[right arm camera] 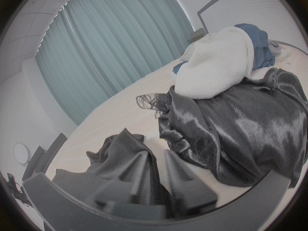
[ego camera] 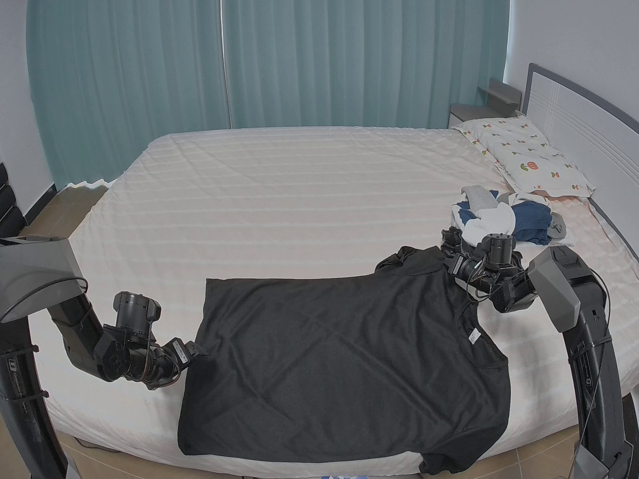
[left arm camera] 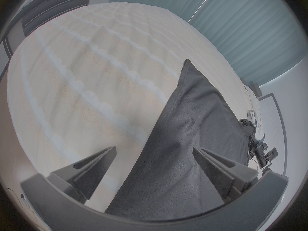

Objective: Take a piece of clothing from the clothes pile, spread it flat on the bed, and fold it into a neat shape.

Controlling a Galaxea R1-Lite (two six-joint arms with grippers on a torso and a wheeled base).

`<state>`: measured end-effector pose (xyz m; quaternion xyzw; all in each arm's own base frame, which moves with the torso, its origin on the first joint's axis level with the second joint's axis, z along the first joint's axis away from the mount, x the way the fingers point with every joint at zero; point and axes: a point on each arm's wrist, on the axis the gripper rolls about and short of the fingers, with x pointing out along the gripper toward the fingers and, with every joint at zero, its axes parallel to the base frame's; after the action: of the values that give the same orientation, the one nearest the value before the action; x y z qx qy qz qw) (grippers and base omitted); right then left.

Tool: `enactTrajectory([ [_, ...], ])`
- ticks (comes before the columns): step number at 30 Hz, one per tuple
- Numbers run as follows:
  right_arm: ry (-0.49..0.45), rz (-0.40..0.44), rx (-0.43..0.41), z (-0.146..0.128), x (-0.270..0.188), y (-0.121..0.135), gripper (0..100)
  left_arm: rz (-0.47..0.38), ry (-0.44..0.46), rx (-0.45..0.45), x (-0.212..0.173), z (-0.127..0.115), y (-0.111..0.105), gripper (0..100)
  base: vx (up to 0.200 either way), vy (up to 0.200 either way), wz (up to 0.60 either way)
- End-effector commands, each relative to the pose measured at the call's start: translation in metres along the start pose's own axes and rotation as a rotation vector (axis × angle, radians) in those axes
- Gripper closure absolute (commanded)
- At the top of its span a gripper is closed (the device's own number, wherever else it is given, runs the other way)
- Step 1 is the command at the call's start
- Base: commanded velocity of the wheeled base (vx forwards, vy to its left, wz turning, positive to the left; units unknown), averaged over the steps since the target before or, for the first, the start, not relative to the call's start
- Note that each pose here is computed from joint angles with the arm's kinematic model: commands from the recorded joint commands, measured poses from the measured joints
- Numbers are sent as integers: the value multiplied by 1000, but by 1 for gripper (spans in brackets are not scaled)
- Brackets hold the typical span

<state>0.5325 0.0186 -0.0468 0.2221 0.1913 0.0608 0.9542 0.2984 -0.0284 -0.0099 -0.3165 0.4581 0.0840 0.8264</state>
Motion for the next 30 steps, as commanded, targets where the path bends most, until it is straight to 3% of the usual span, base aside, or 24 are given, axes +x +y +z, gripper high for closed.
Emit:
enactTrajectory([
  [1,-43,3,-10,4,-5,1,0,0,0,-3,0,0,0,0,0,0,0],
  [12,-17,-16,0,32,-98,31,0,-5,-5,-27,-2,1,-1,0,0,0,0],
  [18,50,-27,13,13,-160,39,0,-27,-11,-43,-10,2,-3,0,-133,0,0],
  [24,81,-43,145,-18,-239,40,0,-96,29,-28,-27,-5,-6,0,-200,0,0],
  [30,139,-44,204,-51,-287,41,0,-136,98,24,-35,-15,-1,0,-200,0,0],
])
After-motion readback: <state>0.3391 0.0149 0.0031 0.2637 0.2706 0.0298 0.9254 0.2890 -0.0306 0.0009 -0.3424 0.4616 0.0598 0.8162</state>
